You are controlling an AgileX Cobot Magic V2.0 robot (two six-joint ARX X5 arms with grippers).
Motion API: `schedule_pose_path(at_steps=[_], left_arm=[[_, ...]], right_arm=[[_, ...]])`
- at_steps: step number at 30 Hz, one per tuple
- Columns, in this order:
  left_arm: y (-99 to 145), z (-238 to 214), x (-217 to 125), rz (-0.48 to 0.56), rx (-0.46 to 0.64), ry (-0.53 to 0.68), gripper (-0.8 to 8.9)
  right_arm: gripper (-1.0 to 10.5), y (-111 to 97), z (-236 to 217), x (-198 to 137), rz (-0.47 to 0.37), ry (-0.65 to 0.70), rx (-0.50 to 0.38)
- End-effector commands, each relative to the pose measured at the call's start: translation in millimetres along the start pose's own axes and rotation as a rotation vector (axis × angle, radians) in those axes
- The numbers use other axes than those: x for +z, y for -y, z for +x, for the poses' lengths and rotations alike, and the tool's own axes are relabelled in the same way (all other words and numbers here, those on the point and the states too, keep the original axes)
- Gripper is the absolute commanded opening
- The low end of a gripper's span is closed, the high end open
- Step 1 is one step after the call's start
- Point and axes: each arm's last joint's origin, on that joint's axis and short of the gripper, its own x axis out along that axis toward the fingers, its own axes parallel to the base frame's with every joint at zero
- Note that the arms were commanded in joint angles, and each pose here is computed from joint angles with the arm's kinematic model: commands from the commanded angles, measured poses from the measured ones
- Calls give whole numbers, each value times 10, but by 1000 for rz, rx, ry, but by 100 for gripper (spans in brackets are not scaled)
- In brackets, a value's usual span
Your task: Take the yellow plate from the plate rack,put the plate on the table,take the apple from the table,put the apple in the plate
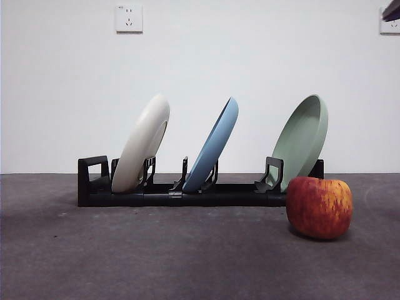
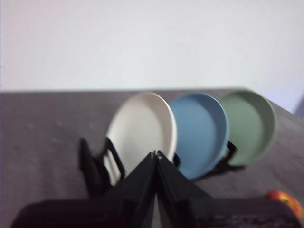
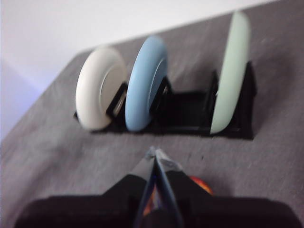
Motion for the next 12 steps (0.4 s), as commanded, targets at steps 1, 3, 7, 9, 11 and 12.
schedule_pose_path(at_steps=[1,3,7,9,11,12], left_arm=[[-35,147,101,-35,-42,-85,-4],[-61,277,196,-65,-81,-151,14],[-110,537,369,-116,-161,-246,145],[-120,676,451,-132,-179,-286,157],[-123,836,531,-136,-191,-317,157],[-126,923,562,-135,-199,-331,157]], right_arm=[[2,-14,33,117,-65,-54,19],[20,-14,64,193,-63,-85,13],[242,-12,114,301,-57,-101,10],[301,-8,133,329,-55,-103,9],[317,-1,151,343,-53,-107,5],[317,2,156,344,-52,-109,4]])
